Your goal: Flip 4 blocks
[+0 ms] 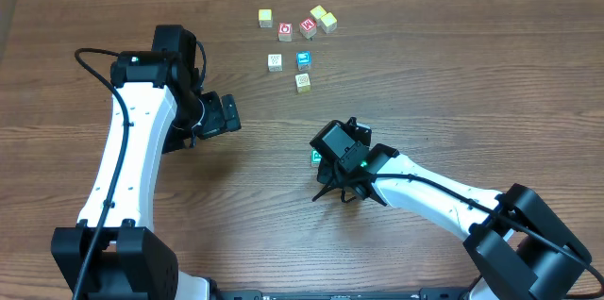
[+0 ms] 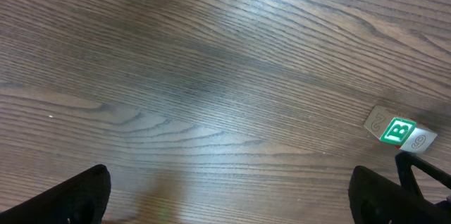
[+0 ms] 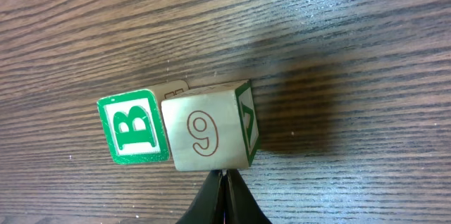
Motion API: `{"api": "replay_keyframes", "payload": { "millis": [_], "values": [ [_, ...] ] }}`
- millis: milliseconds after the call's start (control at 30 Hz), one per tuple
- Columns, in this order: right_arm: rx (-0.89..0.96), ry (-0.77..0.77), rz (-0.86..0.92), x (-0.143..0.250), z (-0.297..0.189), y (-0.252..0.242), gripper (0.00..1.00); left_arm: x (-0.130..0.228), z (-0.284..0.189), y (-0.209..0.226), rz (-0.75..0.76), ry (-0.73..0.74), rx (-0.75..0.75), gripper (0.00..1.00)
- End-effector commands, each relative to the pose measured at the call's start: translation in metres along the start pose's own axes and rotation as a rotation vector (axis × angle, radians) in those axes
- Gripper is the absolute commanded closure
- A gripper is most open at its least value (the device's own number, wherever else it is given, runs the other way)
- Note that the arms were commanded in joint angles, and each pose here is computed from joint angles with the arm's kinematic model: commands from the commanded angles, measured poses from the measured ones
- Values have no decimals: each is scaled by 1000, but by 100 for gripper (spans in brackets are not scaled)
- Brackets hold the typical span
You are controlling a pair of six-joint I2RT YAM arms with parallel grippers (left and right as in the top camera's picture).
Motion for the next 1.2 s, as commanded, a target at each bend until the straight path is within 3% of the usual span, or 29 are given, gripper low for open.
{"api": "replay_keyframes", "payload": {
  "millis": [0,500,767,967,1167],
  "values": [
    [-9,-19,6,-2,-3,1,96,-2,-8,0,-14,-32,-4,0],
    [-13,-52,6,-5,-3,2,96,-2,-8,0,-14,-32,-4,0],
    [-100,57,-74,-1,-11,15,96,-2,-8,0,-14,-32,-4,0],
    [-125,42,-56,-34,-49,22,96,-2,-8,0,-14,-32,-4,0],
    [-71,-19,7,-62,-44,5,96,-2,-8,0,-14,-32,-4,0]
  ]
}}
Point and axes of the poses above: each gripper's point midway between its finger pads, its own z axis out along the fingers, its own y axis along the line the jaws close on, x = y × z, the point moved 8 cm from there along -z, back along the fingers, and after that the axes turned 8 degrees about z, right-handed, at the moved point
